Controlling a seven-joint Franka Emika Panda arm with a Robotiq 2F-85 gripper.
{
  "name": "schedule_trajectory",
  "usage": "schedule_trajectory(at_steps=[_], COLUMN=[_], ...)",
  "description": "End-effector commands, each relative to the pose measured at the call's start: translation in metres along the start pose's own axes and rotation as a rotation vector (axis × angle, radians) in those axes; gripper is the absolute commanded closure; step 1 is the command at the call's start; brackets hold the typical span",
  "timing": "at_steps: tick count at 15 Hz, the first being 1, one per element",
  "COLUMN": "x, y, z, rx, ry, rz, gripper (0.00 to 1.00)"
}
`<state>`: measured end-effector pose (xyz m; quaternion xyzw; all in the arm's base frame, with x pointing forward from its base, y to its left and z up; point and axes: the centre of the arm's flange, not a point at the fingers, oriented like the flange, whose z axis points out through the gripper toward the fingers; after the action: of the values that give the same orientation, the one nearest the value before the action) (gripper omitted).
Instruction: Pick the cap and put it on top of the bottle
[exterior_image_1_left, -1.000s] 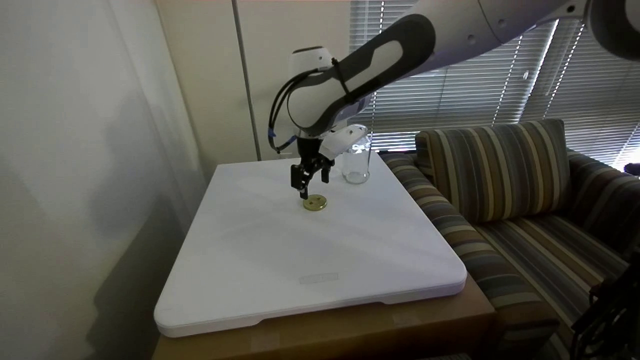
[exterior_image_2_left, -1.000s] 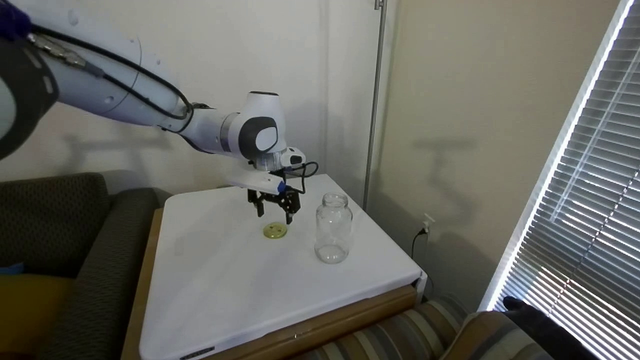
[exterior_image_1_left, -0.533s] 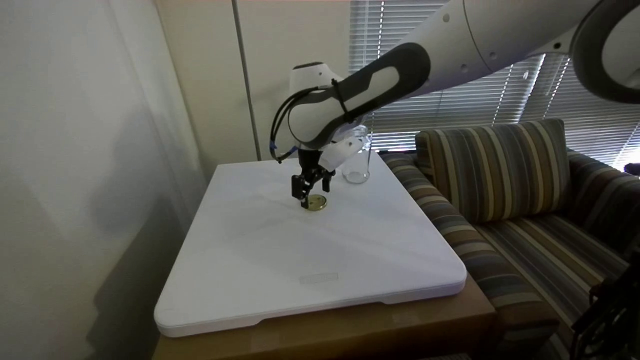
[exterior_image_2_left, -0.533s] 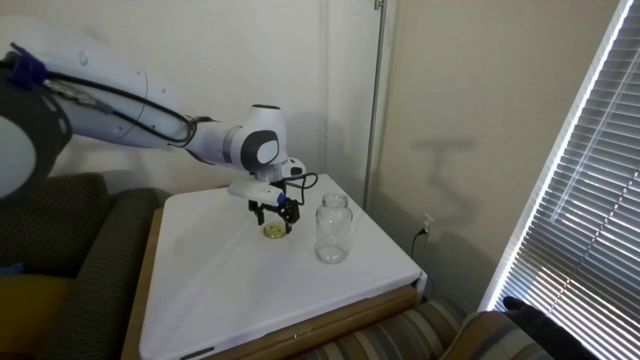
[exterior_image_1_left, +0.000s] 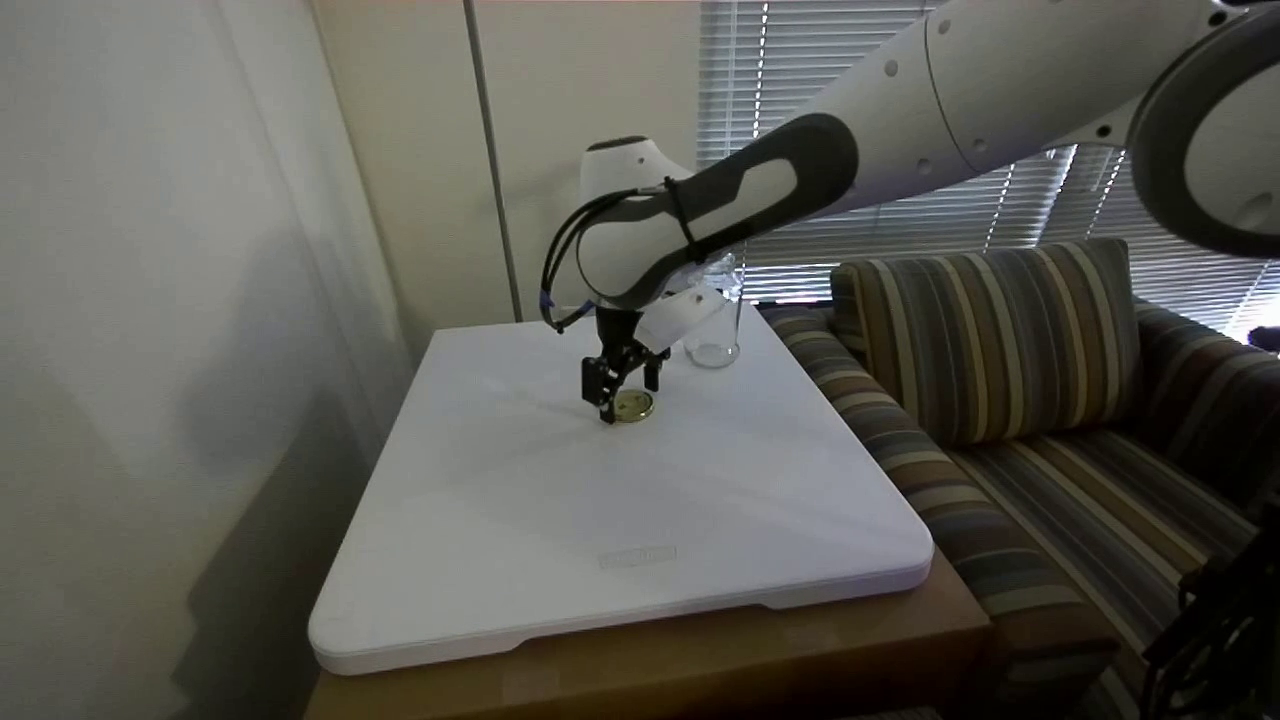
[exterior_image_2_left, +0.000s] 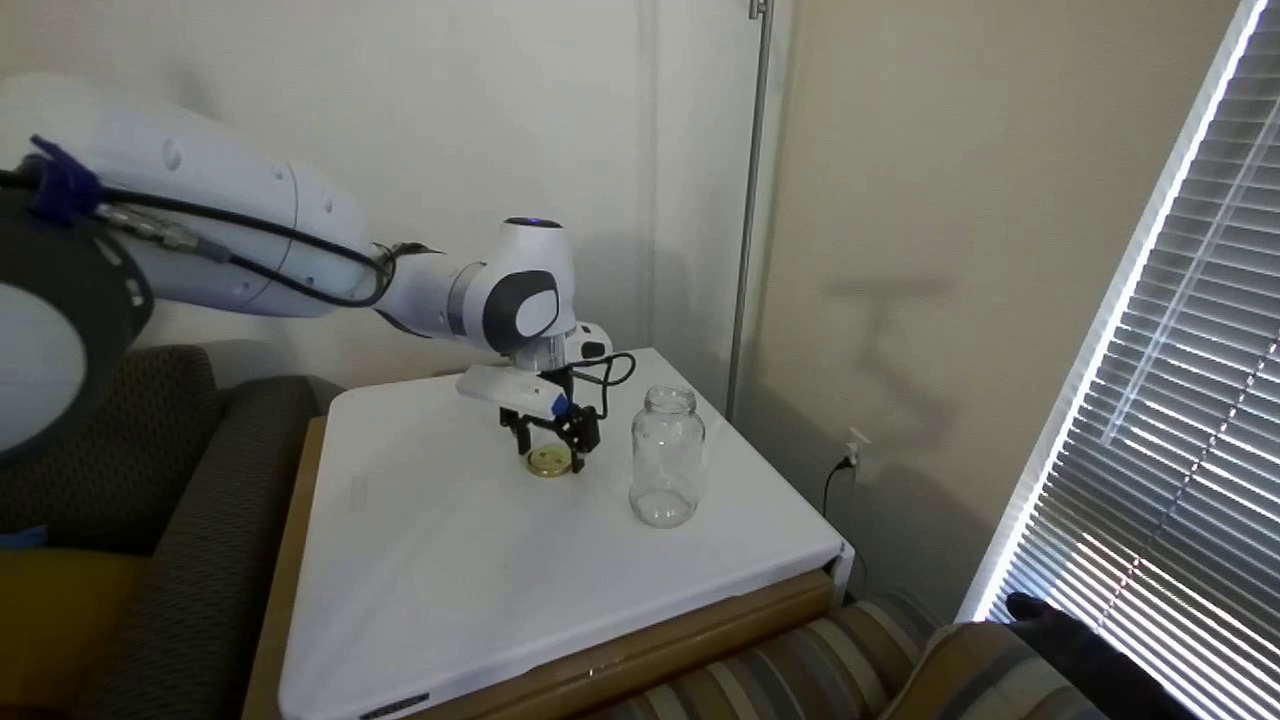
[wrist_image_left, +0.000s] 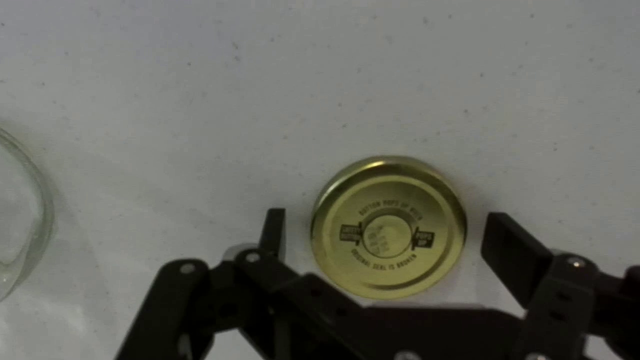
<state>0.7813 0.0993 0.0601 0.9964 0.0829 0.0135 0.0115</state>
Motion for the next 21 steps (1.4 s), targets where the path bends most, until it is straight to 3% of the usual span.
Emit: schedule_trajectory(at_steps=[1,2,3,4,8,14,21], x=[0.030,0.030,0.030,0.030,0.030,0.027,0.037], y=[0.004,0.005,0.005,0.005,0.004,-0.003,-0.013], z=[0.012,0.012,0.011,0.011,0.008,-0.011,-0.074], rx=[0.023,0.024,0.023,0.023,0.022,-0.015,-0.045], ry=[-0.004,-0.001,0.001,0.002,0.004,0.014,0.089], rz=[0.022,0.023,0.023,0.021,0.014,-0.061,-0.197], gripper=[0.00,0.00,0.25,0.26,0.53,0.53,0.53])
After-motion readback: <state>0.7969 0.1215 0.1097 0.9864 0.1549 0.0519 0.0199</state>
